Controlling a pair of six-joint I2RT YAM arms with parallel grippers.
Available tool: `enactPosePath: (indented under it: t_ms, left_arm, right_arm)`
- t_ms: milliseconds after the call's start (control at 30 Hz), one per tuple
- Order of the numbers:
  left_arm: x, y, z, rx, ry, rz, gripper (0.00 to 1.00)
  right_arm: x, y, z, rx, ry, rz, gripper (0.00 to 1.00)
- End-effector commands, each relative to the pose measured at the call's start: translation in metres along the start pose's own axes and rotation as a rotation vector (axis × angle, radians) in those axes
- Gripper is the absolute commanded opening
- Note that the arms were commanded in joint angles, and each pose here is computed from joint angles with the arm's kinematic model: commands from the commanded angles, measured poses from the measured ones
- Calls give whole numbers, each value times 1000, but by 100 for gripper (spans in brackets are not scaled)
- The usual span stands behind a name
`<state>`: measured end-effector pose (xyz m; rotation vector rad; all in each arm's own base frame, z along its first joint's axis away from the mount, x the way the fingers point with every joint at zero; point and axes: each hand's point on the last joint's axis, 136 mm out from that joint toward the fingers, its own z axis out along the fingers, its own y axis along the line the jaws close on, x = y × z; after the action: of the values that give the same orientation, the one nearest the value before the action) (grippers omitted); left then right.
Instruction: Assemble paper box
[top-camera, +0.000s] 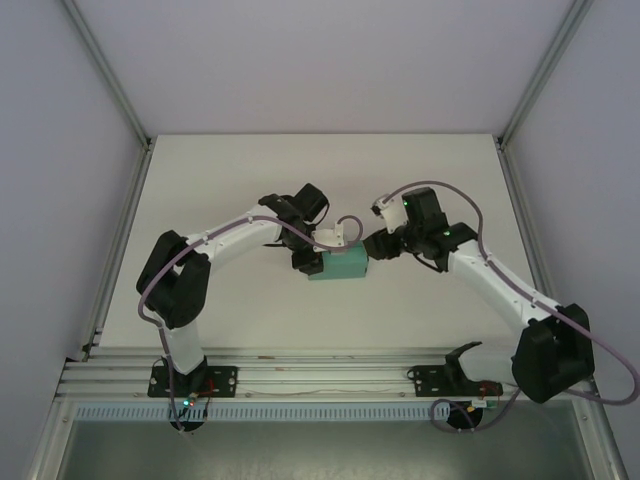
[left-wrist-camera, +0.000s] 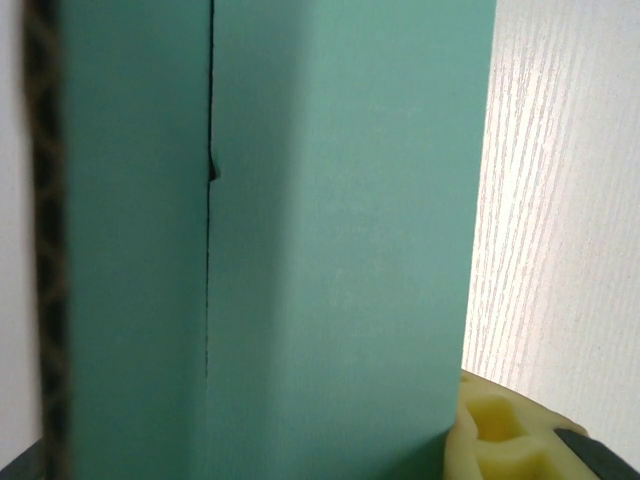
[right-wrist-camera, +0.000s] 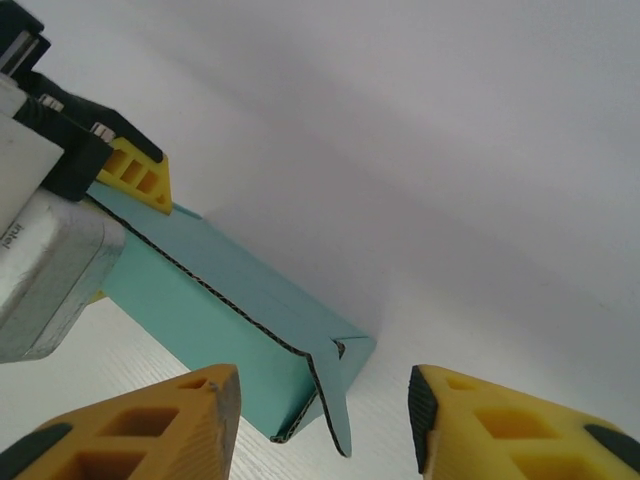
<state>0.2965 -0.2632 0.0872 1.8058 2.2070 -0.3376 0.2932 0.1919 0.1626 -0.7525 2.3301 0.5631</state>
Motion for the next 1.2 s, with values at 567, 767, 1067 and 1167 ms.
enactPosePath:
  t_ms: [567,767,1067,1167]
  left_arm:
    - [19,-13,8,71,74,-32,33]
    - [15,-9,8,56,56,-50,33]
    - [9,-7,8,53,30,-62,34]
    - [9,-7,10,54,31,-65,34]
  right_arm:
    - [1,6,12,-50,44,-32,13]
    - [-6,11,12,-34,-2,55,7]
    - [-17,22,23,85,-124,258,0]
    - [-17,23,26,102,-167,252,0]
